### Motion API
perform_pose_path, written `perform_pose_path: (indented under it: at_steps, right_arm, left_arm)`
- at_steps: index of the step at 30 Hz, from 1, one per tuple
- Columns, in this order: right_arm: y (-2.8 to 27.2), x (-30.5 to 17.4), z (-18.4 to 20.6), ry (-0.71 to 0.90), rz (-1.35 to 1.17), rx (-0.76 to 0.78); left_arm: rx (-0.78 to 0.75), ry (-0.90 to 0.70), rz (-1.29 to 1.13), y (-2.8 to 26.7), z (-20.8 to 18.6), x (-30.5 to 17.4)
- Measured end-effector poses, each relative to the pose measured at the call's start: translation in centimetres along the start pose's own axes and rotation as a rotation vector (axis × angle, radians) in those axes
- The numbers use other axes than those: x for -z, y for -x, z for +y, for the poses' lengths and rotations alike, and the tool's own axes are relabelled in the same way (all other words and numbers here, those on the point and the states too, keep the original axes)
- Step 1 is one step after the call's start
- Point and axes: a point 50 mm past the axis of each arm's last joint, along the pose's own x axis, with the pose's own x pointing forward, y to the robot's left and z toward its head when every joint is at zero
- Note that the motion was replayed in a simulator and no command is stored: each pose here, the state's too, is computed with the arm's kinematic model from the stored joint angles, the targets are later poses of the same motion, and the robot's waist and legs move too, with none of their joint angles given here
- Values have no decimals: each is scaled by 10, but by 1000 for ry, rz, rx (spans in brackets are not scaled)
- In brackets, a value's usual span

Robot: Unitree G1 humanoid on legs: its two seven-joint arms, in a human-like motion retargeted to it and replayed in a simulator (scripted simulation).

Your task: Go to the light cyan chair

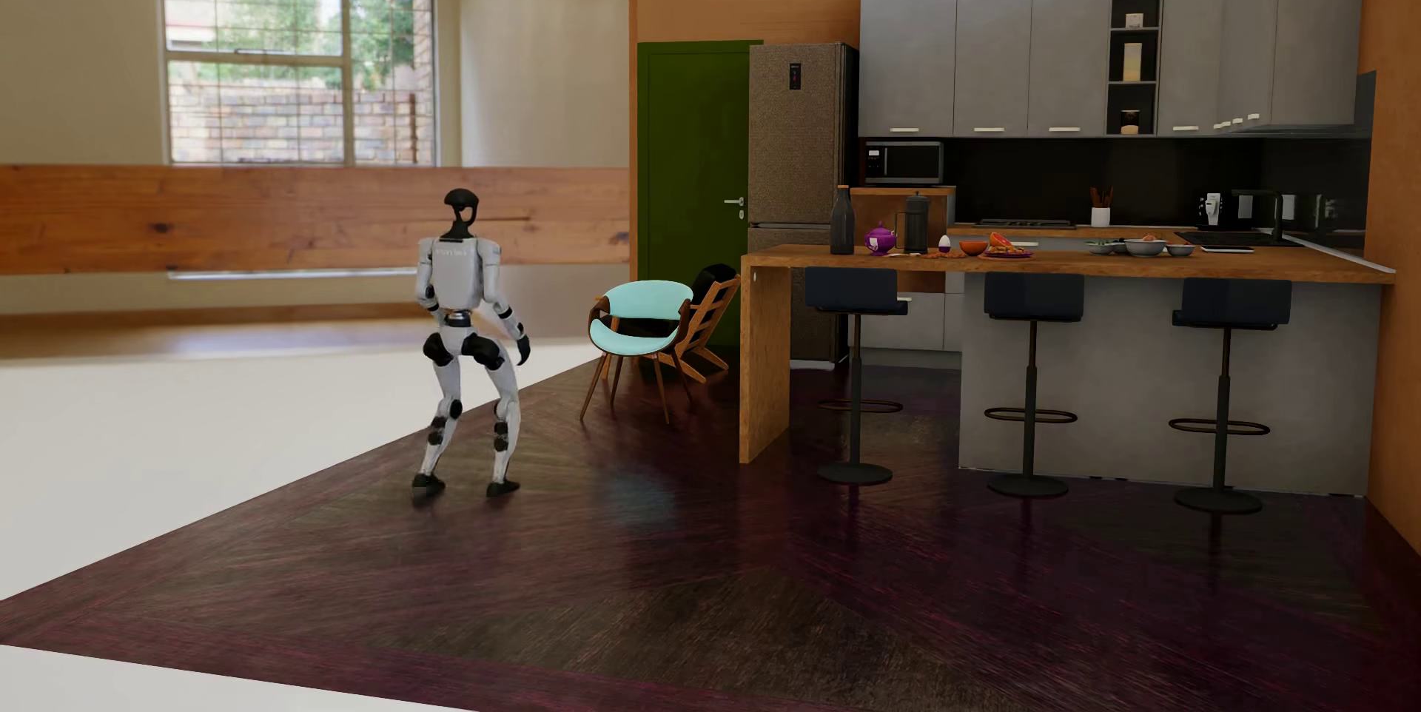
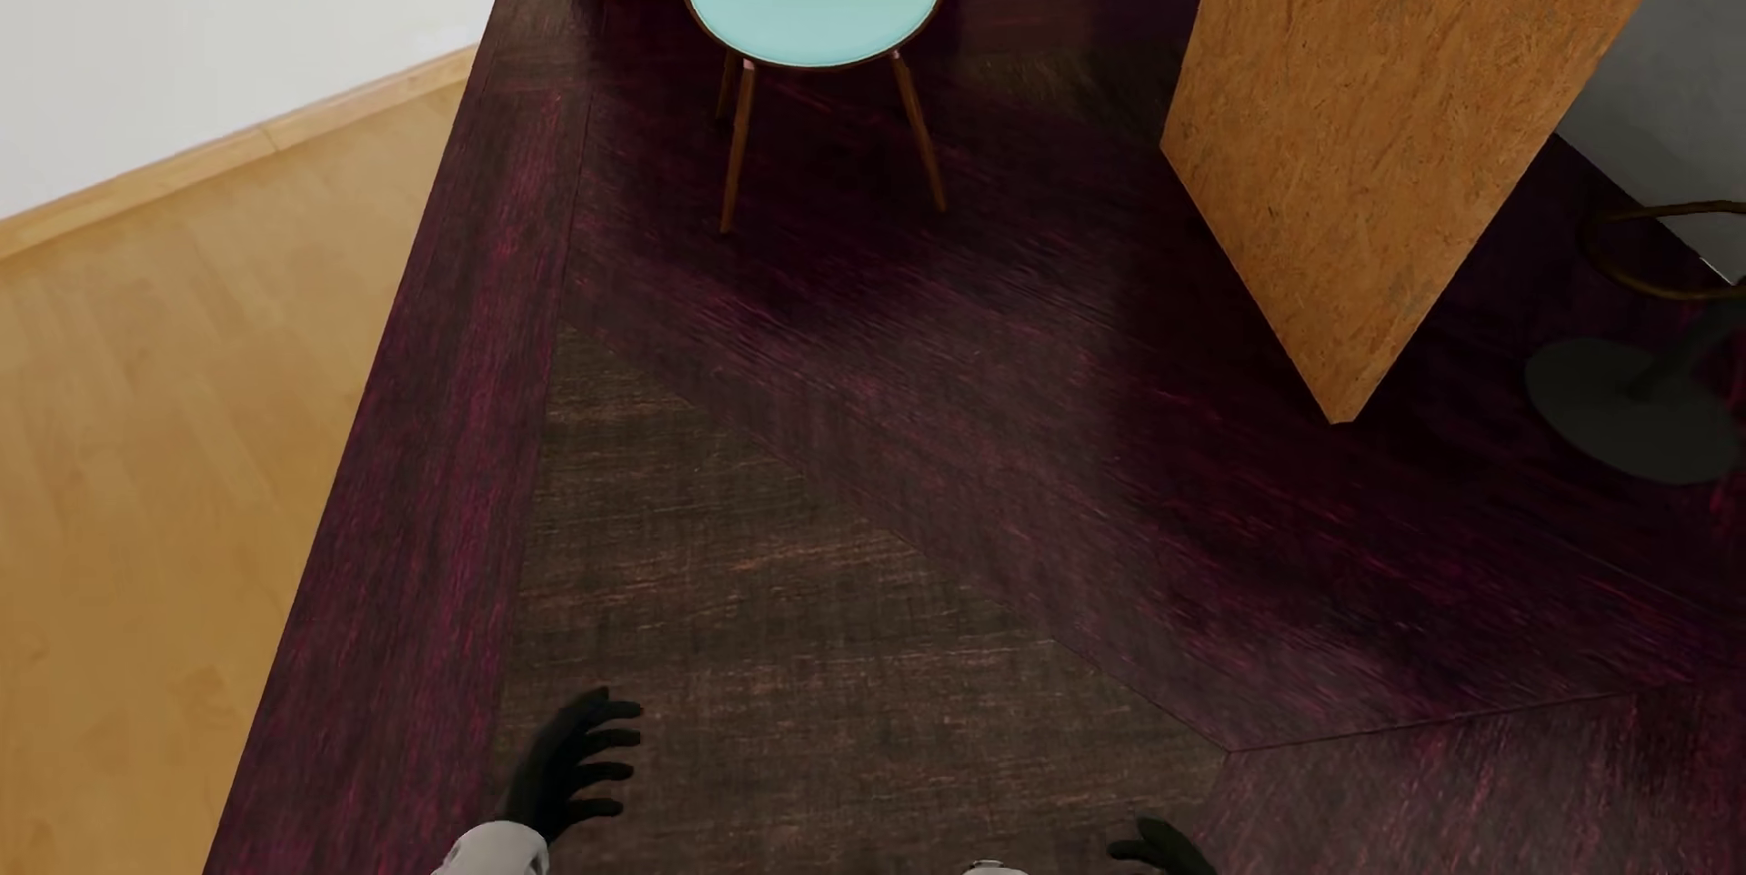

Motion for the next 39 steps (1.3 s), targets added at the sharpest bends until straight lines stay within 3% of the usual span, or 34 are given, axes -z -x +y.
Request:
perform_pose_path:
  at_steps: [2, 5, 7, 11, 15, 17, 21, 23, 26, 28, 31, 32, 34, 39]
  right_arm:
    - [14, 40, 0, -36, 89, 26]
    - [2, -13, 14, -152, -114, 76]
    - [-5, -49, 25, -128, -242, 24]
    - [-7, -38, 14, -102, -154, -35]
    - [-10, -45, 23, -111, -103, 48]
    - [-7, -31, 22, -112, -58, 60]
    - [1, 9, -4, 52, 33, 89]
    - [8, 29, 4, -26, 48, 92]
    - [3, -18, 20, -154, -144, 58]
    - [-3, -50, 22, -115, -238, 15]
    - [2, -8, 7, -98, -49, -9]
    - [5, 12, -10, -93, 56, 26]
    - [-2, 0, -3, -75, 74, 41]
    - [-3, -10, 15, -78, -44, 3]
  left_arm:
    - [38, 40, 24, 1, -9, 1]
    - [47, 50, 92, 19, 12, 41]
    - [-14, 6, 121, 29, 38, 56]
    - [-166, 85, 10, 14, 27, 22]
    - [-255, 128, 71, 22, 40, 43]
    - [-233, 90, 150, 31, 48, 61]
    - [10, 78, 30, -1, -1, 4]
    - [45, 74, 44, 1, 4, 7]
    - [-2, 41, 75, 18, 27, 35]
    - [-72, -49, 51, 14, 44, 33]
    - [-228, 43, -123, 13, 43, 6]
    - [-195, 82, -124, 8, 23, 0]
    - [-150, 90, 62, 19, 11, 39]
    - [-58, 53, 123, 17, 26, 38]
